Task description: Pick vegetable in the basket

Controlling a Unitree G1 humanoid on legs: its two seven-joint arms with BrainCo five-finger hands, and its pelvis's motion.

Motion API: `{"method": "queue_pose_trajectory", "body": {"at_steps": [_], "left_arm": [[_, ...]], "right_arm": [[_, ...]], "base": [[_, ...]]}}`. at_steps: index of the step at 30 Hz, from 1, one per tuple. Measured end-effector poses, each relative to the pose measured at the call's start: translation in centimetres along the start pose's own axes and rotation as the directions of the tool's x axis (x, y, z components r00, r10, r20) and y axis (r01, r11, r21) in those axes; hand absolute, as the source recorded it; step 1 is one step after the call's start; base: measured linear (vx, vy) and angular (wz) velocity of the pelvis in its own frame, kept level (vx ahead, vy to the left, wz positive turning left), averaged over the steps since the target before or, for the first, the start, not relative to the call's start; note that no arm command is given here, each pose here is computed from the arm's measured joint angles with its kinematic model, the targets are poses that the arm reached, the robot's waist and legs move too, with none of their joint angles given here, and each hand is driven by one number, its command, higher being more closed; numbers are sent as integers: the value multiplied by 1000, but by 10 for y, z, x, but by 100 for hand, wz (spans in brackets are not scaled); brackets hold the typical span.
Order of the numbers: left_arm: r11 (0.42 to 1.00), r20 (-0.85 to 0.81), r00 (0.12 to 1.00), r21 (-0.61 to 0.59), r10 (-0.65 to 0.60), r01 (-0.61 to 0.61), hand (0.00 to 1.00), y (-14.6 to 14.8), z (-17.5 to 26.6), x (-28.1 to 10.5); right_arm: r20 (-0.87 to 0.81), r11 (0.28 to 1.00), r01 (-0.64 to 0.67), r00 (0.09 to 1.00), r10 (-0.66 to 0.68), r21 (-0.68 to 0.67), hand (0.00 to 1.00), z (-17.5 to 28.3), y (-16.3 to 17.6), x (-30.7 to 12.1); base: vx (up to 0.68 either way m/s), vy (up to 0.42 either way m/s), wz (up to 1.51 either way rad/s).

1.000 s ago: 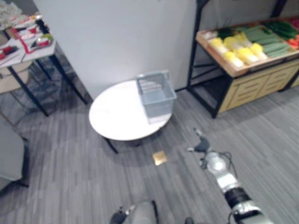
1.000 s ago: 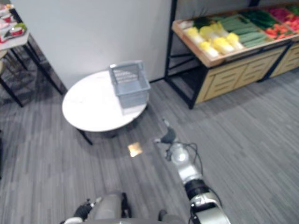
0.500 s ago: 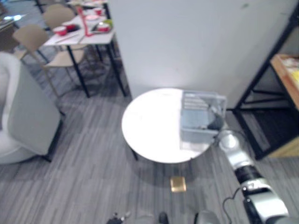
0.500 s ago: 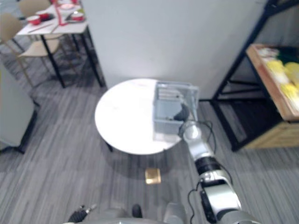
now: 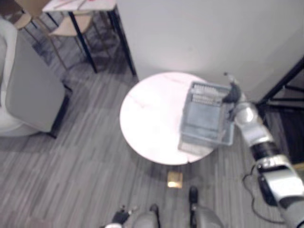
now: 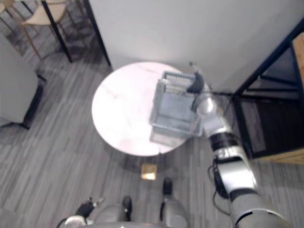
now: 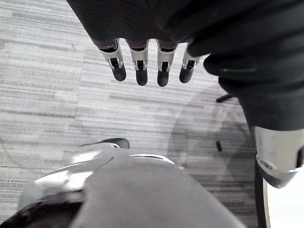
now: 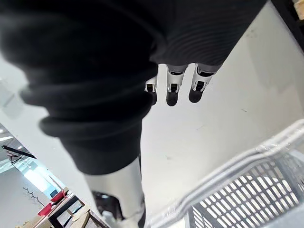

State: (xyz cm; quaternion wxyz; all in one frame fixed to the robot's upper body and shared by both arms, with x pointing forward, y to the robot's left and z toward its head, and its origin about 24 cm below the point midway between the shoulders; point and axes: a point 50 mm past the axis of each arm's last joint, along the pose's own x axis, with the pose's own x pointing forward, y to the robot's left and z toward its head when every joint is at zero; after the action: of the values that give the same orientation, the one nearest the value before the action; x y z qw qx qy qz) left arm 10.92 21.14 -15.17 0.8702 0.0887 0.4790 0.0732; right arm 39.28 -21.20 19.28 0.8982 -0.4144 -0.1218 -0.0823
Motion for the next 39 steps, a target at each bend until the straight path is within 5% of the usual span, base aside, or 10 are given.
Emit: {"method": "queue_pose_trajectory", "body": {"at_steps": [8,21,22,39], "left_arm": [[999,77,997,48,-24,21,0,-8,22,5],[998,141,990,57,-30,22,0,-13,39,7],[998,144,989,59,-32,24,0,-14,40,7],[997,190,980,66,-57,45,0,-22,59,10]], "right_arm": [[91,989,111,991,-102,-99,0,48,-38,34],[82,970,170,984,-158,-172,0,53,-57,42],[77,971,167,985,-156,-173,100,52,-57,42],[39,969,160,987,-156,-187,100,38,-57,42]], "base": [[-2,-9,5],[0,0,0],[0,0,0],[-3,2,0]]}}
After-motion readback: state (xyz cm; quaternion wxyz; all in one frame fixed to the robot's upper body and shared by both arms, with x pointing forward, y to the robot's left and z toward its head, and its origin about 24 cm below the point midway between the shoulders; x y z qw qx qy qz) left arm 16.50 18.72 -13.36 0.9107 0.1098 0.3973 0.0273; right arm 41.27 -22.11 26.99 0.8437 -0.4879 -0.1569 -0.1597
